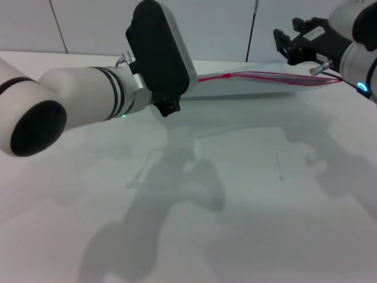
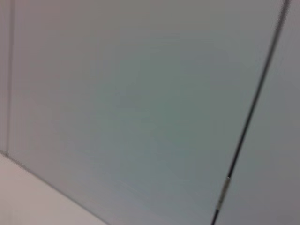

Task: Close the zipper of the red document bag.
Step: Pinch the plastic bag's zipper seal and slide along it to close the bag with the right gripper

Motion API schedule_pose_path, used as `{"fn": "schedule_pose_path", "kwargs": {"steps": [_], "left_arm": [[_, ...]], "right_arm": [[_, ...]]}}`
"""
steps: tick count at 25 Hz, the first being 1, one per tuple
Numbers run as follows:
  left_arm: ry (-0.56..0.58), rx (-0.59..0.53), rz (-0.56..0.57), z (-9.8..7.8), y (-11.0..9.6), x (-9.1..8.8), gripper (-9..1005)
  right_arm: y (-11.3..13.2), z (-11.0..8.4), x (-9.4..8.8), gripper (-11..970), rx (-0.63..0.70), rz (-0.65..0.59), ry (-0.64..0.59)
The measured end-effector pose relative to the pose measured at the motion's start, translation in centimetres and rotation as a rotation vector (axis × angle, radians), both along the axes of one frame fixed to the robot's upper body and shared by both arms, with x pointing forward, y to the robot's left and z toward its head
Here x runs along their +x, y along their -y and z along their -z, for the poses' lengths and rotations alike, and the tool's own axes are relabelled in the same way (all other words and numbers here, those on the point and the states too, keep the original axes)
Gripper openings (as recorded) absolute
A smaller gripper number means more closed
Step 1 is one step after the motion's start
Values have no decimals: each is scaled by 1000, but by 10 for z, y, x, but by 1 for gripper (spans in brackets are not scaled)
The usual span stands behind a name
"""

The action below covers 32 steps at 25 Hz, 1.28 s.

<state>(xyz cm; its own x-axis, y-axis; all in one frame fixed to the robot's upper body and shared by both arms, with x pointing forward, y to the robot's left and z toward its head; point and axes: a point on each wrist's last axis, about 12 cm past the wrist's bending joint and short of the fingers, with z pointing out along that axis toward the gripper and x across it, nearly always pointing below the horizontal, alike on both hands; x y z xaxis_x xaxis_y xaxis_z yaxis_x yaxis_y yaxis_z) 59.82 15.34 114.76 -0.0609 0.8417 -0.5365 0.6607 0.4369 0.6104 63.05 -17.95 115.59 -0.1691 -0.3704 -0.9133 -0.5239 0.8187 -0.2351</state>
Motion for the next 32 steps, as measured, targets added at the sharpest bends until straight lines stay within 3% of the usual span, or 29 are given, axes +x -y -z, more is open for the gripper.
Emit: {"fn": "schedule_pose_path", "kwargs": {"steps": [5, 17, 23, 32], "left_arm": [[6, -1, -3, -2, -1, 1, 69], [24, -1, 7, -5, 1, 3, 75], [24, 2, 6, -5, 0, 4, 78], [26, 5, 16, -8, 4, 5, 83]], "right_arm": [[-9, -10, -8, 403, -71, -69, 3], [-28, -6, -20, 396, -213, -234, -36], [-41, -14, -28, 396, -234, -299, -8], [-52, -12, -34, 397, -320, -377, 49]]}}
